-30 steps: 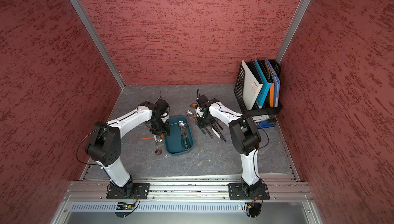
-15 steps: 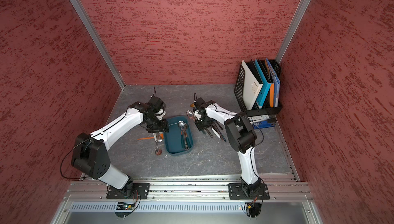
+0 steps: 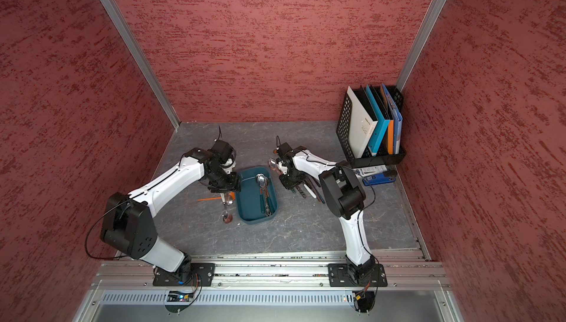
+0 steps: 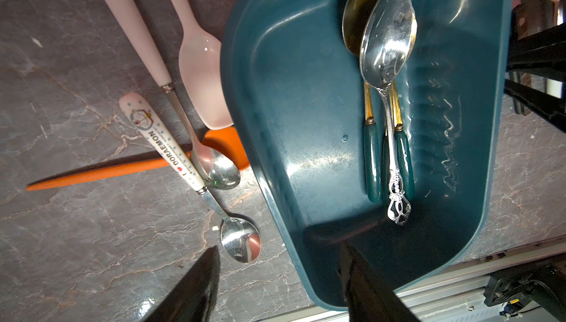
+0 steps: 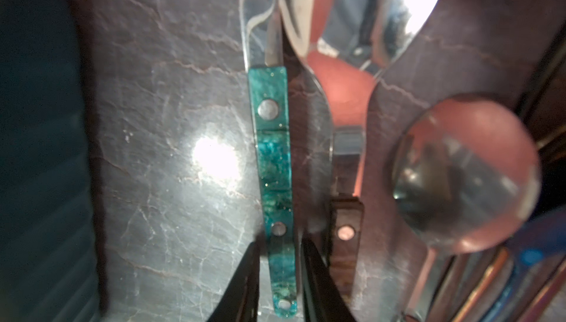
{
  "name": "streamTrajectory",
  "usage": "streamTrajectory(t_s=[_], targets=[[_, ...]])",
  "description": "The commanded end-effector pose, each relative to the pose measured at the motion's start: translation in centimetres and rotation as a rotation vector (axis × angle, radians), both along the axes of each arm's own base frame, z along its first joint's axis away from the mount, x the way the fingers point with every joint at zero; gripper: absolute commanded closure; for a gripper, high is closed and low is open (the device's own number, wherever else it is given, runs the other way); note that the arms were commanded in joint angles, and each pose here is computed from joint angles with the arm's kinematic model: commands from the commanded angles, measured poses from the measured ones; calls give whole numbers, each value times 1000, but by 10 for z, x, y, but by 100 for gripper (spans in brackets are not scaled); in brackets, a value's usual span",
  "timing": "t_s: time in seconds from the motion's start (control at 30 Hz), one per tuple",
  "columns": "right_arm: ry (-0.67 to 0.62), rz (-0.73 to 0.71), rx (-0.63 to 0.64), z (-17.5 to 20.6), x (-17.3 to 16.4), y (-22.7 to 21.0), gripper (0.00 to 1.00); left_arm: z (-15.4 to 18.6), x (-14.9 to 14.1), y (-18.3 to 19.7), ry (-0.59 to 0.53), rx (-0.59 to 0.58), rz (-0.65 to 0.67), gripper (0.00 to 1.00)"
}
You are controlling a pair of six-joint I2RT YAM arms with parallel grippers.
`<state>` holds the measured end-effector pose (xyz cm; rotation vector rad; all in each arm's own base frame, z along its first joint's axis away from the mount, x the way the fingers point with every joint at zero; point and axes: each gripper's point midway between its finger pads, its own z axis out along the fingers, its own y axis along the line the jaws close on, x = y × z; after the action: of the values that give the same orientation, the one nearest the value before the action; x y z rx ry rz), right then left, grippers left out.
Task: Put the spoon into the storage box
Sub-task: Move the storage box to the center of the board, then pick up the spoon from the center of the board.
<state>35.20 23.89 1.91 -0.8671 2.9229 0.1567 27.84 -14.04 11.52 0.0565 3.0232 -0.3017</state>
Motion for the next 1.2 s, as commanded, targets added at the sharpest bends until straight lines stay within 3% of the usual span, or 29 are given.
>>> streamTrajectory(t_s=[0.0, 0.27, 0.53, 1.0, 1.17], targets=[[14, 39, -66, -22, -4, -3, 77, 1, 1, 6, -25, 4, 15, 34], [24, 58, -85, -30, -12, -2, 85, -1, -1, 14, -27, -4, 32, 34], [16, 57, -16, -20, -14, 10, 94, -2, -2, 19, -32, -14, 43, 34], [-25, 8, 171, 28, -8, 39, 98, -1, -3, 28, -52, -39, 73, 34], [-47, -14, 172, 43, -4, 39, 99, -1, -3, 27, -56, -52, 82, 34]])
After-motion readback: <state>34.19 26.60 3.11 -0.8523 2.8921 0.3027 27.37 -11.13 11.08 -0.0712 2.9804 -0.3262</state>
